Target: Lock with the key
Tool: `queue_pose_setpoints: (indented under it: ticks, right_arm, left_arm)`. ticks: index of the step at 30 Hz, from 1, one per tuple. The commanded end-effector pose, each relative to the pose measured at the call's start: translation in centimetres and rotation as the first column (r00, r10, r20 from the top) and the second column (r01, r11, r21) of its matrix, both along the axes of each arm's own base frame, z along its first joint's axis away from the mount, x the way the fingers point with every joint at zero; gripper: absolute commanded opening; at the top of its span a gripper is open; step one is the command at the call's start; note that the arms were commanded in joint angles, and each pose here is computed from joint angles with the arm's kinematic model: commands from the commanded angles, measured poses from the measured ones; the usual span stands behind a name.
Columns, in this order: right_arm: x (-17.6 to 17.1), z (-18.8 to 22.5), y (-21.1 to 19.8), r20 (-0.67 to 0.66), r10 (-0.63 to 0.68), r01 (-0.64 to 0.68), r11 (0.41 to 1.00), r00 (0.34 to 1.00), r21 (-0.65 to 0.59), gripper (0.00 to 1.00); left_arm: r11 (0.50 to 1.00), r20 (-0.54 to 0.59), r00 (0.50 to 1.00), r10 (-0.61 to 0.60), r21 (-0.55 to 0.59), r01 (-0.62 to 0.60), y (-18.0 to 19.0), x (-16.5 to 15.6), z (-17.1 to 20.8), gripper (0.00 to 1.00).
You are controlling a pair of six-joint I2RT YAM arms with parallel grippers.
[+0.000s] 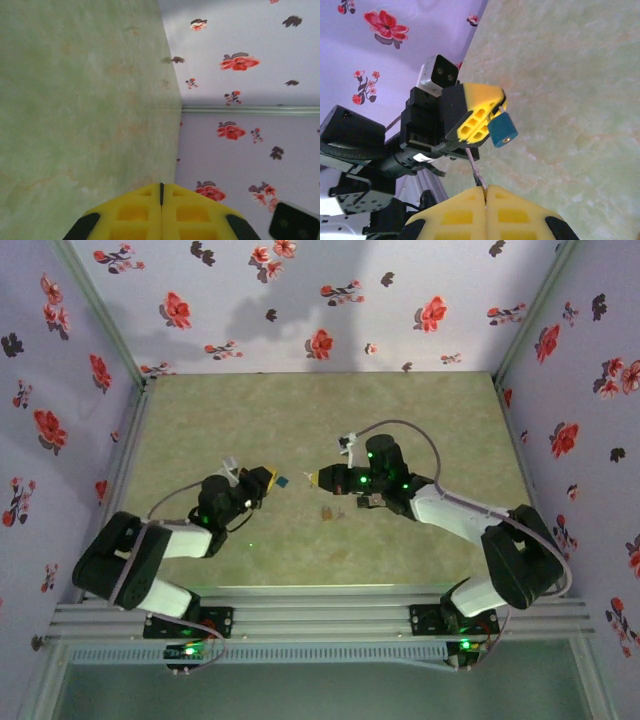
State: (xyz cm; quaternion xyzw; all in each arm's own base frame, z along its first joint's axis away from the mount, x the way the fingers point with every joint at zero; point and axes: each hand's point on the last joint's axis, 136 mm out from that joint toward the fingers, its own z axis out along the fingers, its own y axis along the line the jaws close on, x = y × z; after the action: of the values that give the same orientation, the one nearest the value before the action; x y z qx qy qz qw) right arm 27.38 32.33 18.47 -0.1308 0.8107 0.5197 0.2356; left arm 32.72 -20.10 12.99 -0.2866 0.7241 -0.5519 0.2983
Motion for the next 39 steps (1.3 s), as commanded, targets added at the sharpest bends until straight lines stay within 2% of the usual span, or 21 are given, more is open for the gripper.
queue_pose_setpoints:
  ticks: [1,9,16,26,39]
  right_arm:
    - [0.5,-0.3,-1.3,0.048,-0.048,0.05,0.998,0.998,-0.041,0.0]
    - [0.9,0.3,-2.7,0.095,-0.114,0.119,0.992,0.989,-0.051,0.0]
    - [1.7,0.6,-4.7,0.151,-0.205,0.218,0.973,0.967,-0.072,0.0]
    - [2.0,0.4,-5.2,0.15,-0.232,0.244,0.967,0.961,-0.073,0.0]
    - [2.0,0.1,-4.8,0.131,-0.213,0.224,0.972,0.968,-0.073,0.0]
  left_arm:
    - [0.992,0.011,0.999,-0.047,0.122,0.045,0.0,-0.4,0.6,0.0]
    - [0.958,-0.023,0.995,-0.094,0.27,0.097,0.4,-1.2,0.7,0.0]
    - [0.909,-0.107,0.982,-0.153,0.374,0.182,0.2,-2.1,-0.4,0.0]
    - [0.85,-0.207,0.949,-0.238,0.428,0.306,-1.3,-2.2,-1.8,0.0]
    - [0.756,-0.329,0.891,-0.312,0.482,0.443,-4.2,-0.7,-3.8,0.0]
